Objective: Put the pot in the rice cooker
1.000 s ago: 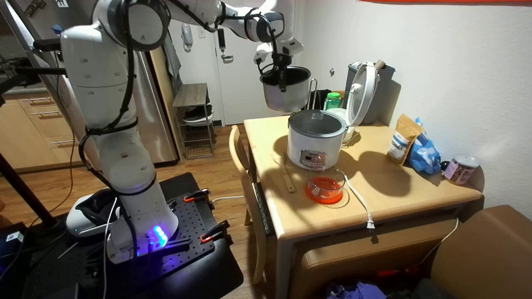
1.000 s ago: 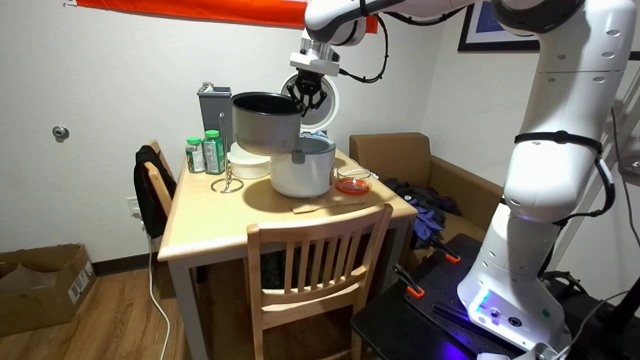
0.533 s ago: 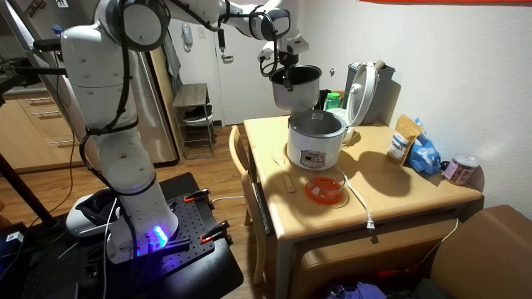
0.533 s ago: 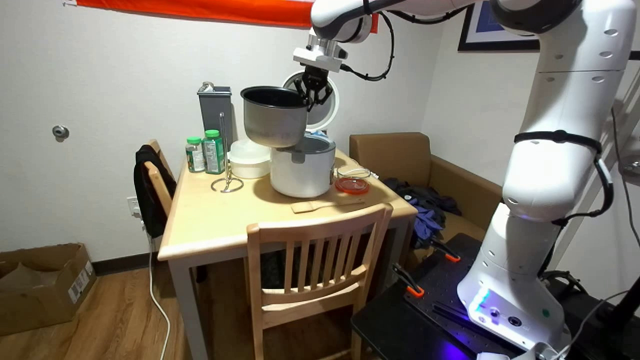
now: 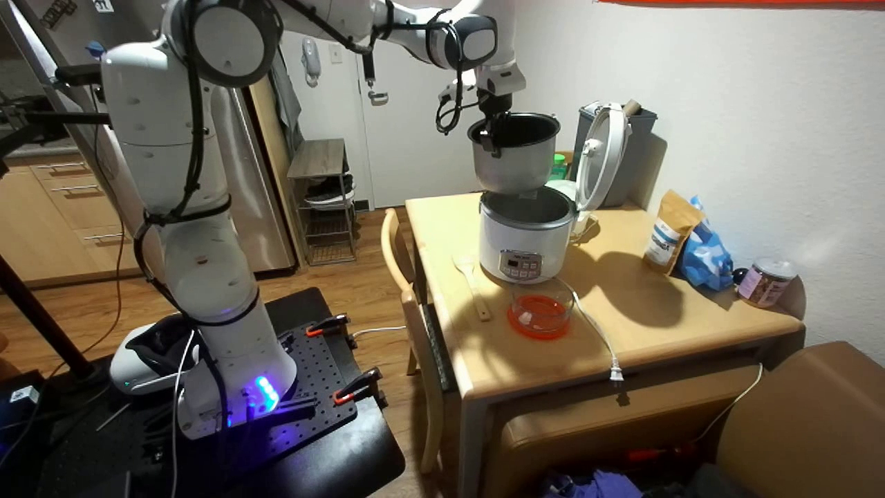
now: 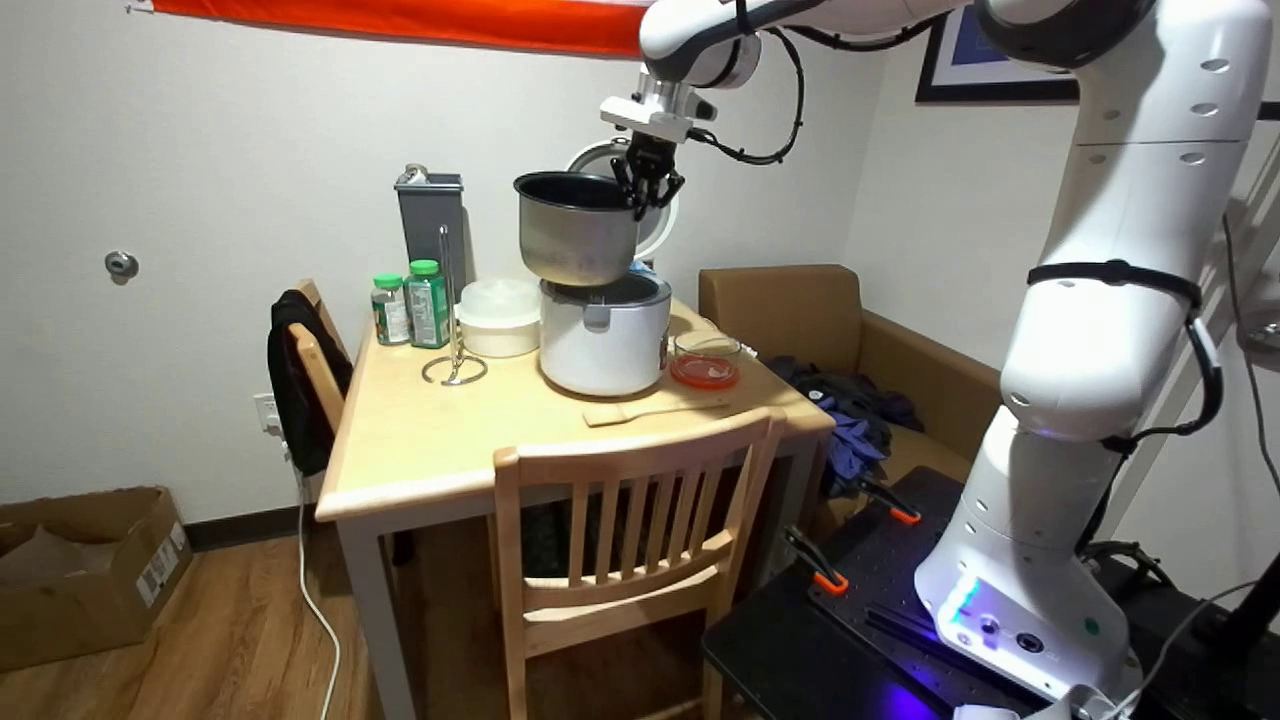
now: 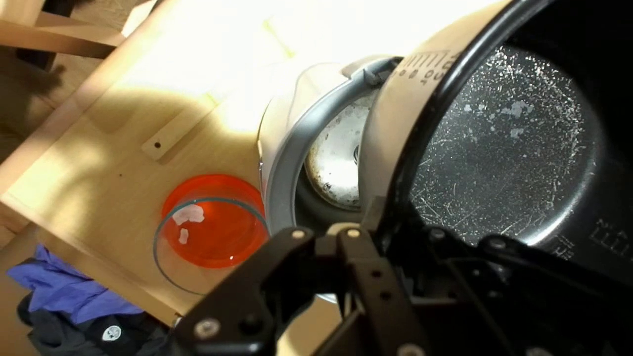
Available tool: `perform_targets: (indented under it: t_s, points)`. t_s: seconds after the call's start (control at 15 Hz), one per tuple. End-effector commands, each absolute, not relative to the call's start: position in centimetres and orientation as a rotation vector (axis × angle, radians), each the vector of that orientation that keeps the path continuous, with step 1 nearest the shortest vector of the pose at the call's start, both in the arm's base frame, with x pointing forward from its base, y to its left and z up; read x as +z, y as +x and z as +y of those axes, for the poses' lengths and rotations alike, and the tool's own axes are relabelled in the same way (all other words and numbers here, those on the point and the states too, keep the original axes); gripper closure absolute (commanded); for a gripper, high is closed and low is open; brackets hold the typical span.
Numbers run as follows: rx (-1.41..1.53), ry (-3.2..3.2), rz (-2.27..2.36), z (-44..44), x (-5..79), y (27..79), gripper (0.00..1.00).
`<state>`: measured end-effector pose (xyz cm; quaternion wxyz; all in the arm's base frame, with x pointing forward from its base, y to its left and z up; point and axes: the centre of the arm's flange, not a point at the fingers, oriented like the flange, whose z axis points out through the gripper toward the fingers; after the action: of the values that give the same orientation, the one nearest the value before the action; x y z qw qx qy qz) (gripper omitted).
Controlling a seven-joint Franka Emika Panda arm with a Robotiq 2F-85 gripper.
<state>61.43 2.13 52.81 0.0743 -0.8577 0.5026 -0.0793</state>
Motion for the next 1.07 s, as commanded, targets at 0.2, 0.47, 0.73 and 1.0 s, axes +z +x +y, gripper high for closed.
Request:
perform_targets:
  t_s: [0.2,0.47,0.73,1.0]
  points:
    - [-0.231,-2.450,1.644,0.4,53.2,61.7,0.98]
    - [-0.215,-2.424,1.683,-0.5,52.1,61.7,0.98]
    - [-0.192,-2.384,1.737,-1.7,51.3,61.5,0.98]
    - [-0.166,-2.346,1.771,-2.4,50.5,61.4,0.98]
